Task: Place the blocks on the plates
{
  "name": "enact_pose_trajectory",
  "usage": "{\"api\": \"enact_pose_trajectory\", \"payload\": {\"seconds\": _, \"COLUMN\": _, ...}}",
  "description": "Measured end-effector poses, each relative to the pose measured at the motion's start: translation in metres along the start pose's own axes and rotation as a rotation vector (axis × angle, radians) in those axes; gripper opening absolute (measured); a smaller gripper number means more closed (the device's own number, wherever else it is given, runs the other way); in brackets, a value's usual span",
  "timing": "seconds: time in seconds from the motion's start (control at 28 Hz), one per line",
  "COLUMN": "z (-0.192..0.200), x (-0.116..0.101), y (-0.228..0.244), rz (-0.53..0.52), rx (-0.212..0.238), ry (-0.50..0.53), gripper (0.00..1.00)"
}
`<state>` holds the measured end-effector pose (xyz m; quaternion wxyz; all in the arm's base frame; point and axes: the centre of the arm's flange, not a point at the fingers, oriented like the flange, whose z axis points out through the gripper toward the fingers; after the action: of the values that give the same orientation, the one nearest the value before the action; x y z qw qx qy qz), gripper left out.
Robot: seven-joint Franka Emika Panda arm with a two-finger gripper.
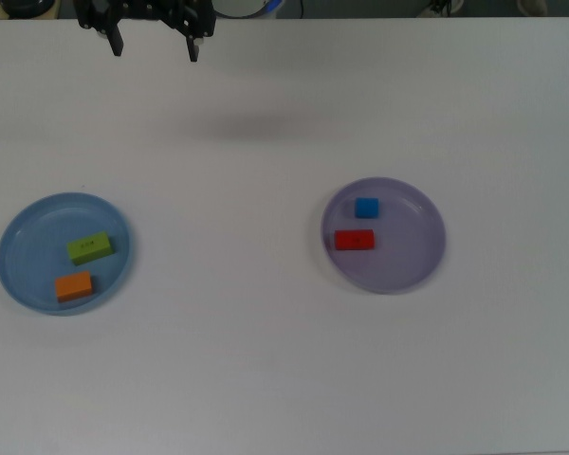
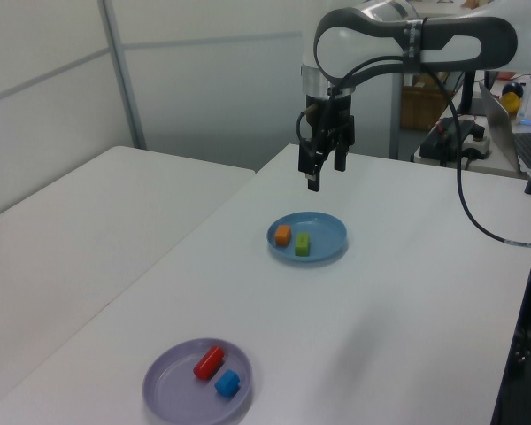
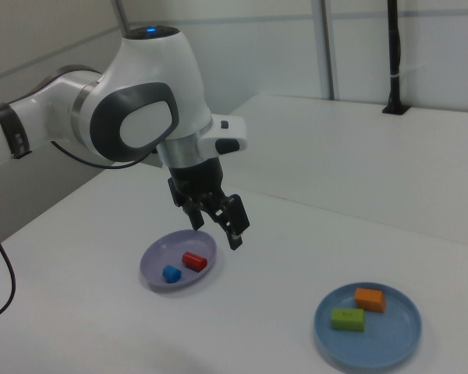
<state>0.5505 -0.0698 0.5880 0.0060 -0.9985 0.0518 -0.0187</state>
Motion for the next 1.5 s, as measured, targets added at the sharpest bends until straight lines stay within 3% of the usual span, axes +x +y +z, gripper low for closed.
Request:
{"api": "enact_pose_trajectory", "payload": {"seconds": 0.61, "z": 0.004, "x": 0.013, "y": 0.002, "rz": 0.000, "rx": -0.004, "ry": -0.001, "gripper": 1.00}}
{"api": "enact_pose_trajectory", "payload": {"seconds": 1.5, "z": 0.003, "x": 0.013, "y": 0.004, "rz": 0.004, "rx": -0.004, "ry": -0.007, "gripper": 1.00}}
